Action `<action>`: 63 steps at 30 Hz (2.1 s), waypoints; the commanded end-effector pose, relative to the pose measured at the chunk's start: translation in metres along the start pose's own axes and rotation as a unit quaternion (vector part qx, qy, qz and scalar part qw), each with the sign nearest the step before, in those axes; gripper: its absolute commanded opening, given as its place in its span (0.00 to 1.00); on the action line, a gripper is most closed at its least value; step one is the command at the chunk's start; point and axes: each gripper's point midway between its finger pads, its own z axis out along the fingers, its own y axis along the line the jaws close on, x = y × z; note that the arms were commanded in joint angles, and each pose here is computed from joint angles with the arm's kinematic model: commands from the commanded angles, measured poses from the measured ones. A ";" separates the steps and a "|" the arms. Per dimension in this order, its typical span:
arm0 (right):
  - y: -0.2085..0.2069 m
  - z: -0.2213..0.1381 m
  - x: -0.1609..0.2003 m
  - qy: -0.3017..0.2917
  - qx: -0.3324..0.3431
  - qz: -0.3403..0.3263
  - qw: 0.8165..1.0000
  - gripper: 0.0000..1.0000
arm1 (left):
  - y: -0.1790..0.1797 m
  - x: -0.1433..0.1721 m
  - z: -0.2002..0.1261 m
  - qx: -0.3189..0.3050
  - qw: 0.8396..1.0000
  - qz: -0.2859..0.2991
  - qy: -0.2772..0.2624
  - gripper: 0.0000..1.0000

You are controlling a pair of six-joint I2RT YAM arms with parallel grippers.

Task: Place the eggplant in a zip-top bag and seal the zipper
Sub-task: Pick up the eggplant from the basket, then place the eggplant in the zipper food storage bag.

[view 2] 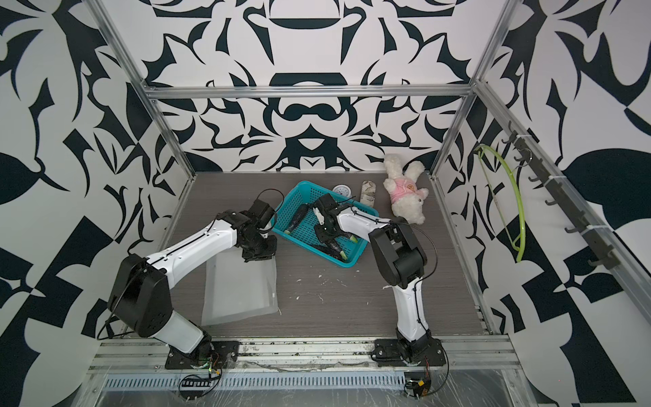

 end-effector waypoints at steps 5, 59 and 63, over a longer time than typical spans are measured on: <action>0.016 -0.077 -0.053 -0.107 -0.028 0.001 0.994 0.40 | 0.000 0.003 -0.001 0.000 1.000 0.005 0.005 0.00; 0.200 -0.291 -0.057 -0.557 -0.435 -0.069 0.704 0.37 | 0.014 -0.022 -0.011 0.039 0.992 -0.101 0.069 0.00; 0.206 -0.292 -0.051 -0.571 -0.461 -0.069 0.675 0.36 | 0.008 -0.021 -0.012 0.065 0.989 -0.109 0.070 0.00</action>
